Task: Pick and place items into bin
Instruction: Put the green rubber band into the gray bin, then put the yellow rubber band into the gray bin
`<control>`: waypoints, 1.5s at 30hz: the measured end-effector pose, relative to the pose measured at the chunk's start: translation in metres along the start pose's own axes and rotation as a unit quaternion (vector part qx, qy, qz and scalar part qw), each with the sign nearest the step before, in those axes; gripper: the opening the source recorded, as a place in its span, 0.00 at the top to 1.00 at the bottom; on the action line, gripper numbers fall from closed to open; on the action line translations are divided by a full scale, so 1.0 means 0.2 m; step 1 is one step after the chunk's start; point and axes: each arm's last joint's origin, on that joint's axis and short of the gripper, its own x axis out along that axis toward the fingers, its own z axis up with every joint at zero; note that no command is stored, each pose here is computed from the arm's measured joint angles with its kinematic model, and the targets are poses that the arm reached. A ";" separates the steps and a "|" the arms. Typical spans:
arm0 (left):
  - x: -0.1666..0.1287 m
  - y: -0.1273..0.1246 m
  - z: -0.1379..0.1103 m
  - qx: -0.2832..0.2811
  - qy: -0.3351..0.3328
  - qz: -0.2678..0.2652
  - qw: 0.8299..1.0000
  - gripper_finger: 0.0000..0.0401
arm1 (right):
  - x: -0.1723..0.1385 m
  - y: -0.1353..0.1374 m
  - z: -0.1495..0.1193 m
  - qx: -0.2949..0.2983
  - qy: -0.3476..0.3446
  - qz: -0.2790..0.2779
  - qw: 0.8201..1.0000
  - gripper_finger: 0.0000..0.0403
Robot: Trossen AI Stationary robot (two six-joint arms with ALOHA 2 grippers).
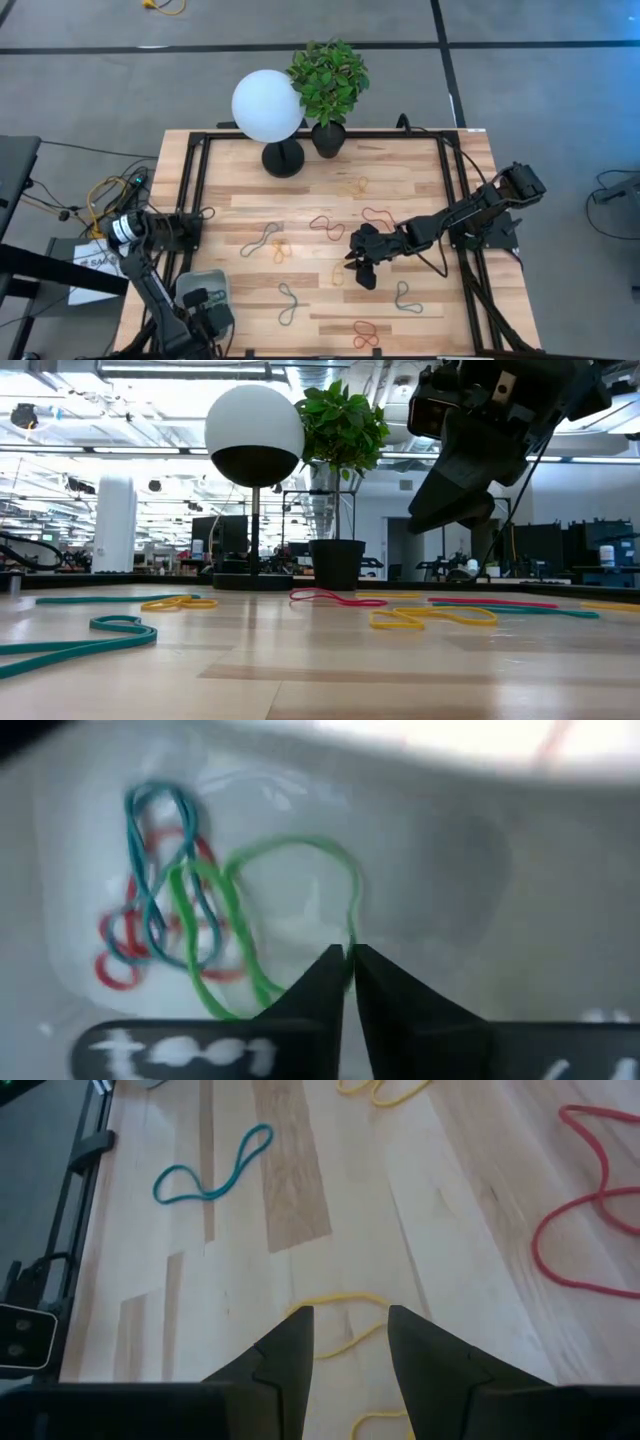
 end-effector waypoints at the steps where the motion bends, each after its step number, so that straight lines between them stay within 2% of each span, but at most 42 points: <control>1: -0.01 0.00 0.01 0.001 -0.001 -0.003 1.000 0.93 | 0.00 0.00 0.00 0.000 0.000 0.000 1.000 0.69; 7: -0.02 0.00 0.03 0.021 0.031 -0.002 0.999 0.84 | 0.00 0.00 0.00 0.000 0.000 0.000 1.000 0.69; 13: -0.04 0.06 0.02 0.043 0.052 0.056 0.996 0.79 | 0.00 0.00 0.00 0.000 0.000 0.000 1.000 0.69; 18: -0.13 0.07 0.02 0.041 0.063 0.093 0.993 0.77 | 0.00 0.00 0.00 -0.001 0.000 0.000 1.000 0.69; 22: -0.26 0.06 0.03 0.047 0.048 0.109 0.992 0.77 | 0.00 0.00 0.00 -0.001 0.000 0.000 1.000 0.69; 26: -0.43 0.06 0.05 0.036 -0.010 0.114 0.993 0.77 | 0.00 0.00 0.00 -0.001 0.001 0.000 1.000 0.69; 30: -0.56 0.02 0.11 0.037 -0.137 0.074 0.987 0.77 | 0.00 0.00 0.00 -0.001 0.001 -0.001 1.000 0.69; 33: -0.64 0.01 0.17 0.055 -0.253 0.068 0.964 0.77 | 0.00 -0.02 0.01 0.003 -0.001 -0.005 1.000 0.69; 36: -0.69 0.01 0.23 0.062 -0.360 0.083 0.927 0.77 | 0.00 -0.04 0.03 -0.014 -0.006 -0.011 1.000 0.69; 38: -0.70 0.02 0.27 0.070 -0.407 0.104 0.905 0.77 | 0.01 -0.07 0.03 -0.010 -0.005 -0.018 1.000 0.69; 40: -0.71 0.03 0.32 0.071 -0.429 0.123 0.892 0.77 | 0.02 -0.10 0.04 -0.004 -0.002 -0.028 1.000 0.69; 45: -0.70 0.08 0.49 0.004 -0.413 0.133 0.901 0.77 | 0.01 -0.13 0.07 -0.014 -0.011 -0.037 0.999 0.69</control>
